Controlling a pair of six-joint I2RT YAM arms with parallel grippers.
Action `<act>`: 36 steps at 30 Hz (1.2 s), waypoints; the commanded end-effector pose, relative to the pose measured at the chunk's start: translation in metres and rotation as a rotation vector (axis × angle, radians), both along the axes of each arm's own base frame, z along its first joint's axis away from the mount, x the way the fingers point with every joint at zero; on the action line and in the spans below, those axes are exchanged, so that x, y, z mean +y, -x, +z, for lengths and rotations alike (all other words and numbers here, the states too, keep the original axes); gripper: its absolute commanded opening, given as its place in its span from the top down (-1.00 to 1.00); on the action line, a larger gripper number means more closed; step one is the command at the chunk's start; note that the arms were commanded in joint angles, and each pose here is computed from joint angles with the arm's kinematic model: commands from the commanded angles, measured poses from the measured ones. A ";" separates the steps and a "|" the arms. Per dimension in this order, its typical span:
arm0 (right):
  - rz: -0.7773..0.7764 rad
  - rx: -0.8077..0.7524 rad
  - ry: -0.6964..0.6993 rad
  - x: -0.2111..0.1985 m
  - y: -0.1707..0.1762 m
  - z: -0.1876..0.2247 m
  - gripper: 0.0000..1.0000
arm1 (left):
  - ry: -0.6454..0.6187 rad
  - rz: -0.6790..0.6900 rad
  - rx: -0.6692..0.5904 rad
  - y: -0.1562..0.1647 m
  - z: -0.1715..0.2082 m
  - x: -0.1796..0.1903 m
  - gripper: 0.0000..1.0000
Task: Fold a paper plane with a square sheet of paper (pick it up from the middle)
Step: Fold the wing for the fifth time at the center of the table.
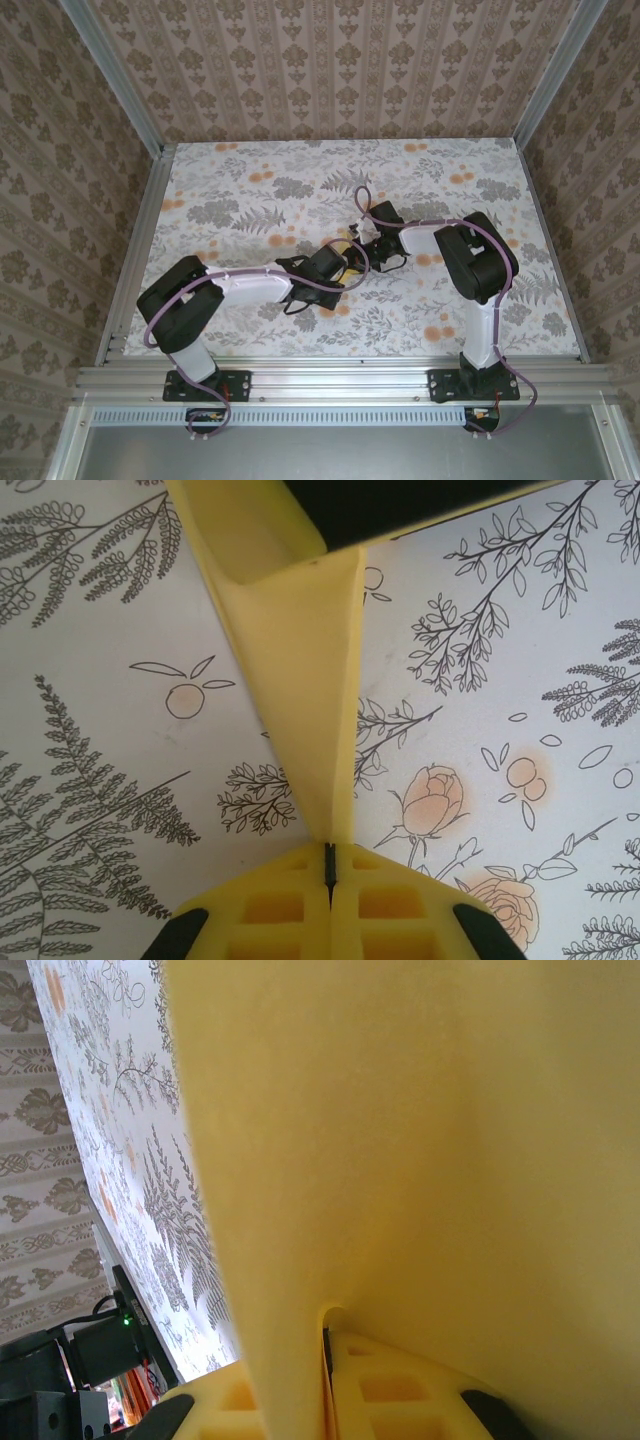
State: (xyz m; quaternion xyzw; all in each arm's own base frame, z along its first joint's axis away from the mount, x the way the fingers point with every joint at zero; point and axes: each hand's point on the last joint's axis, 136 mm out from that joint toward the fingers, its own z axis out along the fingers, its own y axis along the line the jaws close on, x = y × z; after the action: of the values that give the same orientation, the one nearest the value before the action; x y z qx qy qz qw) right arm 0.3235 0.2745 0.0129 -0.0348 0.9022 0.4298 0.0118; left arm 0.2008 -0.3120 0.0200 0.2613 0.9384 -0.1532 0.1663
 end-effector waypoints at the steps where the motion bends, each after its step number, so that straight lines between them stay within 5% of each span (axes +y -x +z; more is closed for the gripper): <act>1: -0.055 0.081 0.228 -0.034 0.013 -0.062 0.78 | -0.073 -0.034 0.035 0.017 -0.010 0.015 0.89; 6: -0.055 0.080 0.226 -0.034 0.013 -0.062 0.78 | -0.077 -0.031 0.016 0.013 -0.002 0.016 0.71; 14: -0.053 0.080 0.223 -0.032 0.011 -0.062 0.78 | 0.255 0.037 0.039 -0.004 0.050 -0.007 0.33; 22: -0.051 0.084 0.219 -0.032 0.012 -0.062 0.78 | 0.498 0.120 0.170 -0.019 0.041 -0.015 0.36; 36: -0.051 0.086 0.223 -0.032 0.013 -0.064 0.78 | 0.516 0.120 0.214 -0.021 0.023 -0.015 0.56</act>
State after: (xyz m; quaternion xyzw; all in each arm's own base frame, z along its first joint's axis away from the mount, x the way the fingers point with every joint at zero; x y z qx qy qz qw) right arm 0.3267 0.2759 0.0129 -0.0356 0.9018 0.4305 0.0135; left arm 0.2254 -0.3268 0.0473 0.1365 0.8962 -0.3957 0.1472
